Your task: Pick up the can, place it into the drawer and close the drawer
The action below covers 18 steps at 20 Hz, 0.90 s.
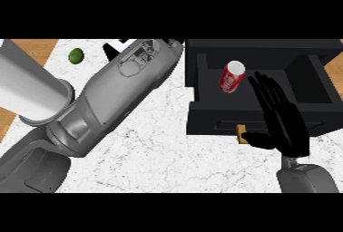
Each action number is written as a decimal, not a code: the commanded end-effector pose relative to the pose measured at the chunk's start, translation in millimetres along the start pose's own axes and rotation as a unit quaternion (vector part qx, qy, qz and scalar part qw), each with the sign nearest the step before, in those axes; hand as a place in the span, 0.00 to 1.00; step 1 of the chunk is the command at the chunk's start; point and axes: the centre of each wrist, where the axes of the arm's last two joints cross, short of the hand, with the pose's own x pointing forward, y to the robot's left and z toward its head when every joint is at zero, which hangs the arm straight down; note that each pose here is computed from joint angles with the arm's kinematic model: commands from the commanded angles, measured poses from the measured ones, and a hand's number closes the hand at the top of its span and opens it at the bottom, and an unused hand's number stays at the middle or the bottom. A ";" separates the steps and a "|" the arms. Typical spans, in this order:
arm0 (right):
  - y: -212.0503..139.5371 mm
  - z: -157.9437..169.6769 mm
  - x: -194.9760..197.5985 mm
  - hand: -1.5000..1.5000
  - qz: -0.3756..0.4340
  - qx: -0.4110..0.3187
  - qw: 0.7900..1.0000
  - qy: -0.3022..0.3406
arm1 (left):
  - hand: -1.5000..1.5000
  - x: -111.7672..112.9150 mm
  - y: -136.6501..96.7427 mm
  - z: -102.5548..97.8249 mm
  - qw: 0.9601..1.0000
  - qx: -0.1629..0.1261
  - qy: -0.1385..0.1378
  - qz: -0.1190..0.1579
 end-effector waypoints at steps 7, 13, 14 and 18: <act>53.0 -23.3 -42.0 0.00 0.044 -0.010 0.998 0.039 | 0.00 11.3 50.3 -3.0 1.000 -0.001 -0.005 -0.003; 67.2 -36.8 -50.3 0.00 0.078 -0.001 0.996 0.042 | 0.00 23.0 66.8 -1.4 1.000 -0.009 0.015 -0.008; 64.9 -45.8 -52.2 0.00 0.085 -0.009 0.996 0.040 | 0.00 11.1 78.4 -4.5 1.000 -0.008 0.009 -0.007; 71.1 -69.1 -45.6 0.00 0.087 -0.037 0.994 0.056 | 0.00 -4.1 83.3 6.3 1.000 -0.009 0.020 -0.008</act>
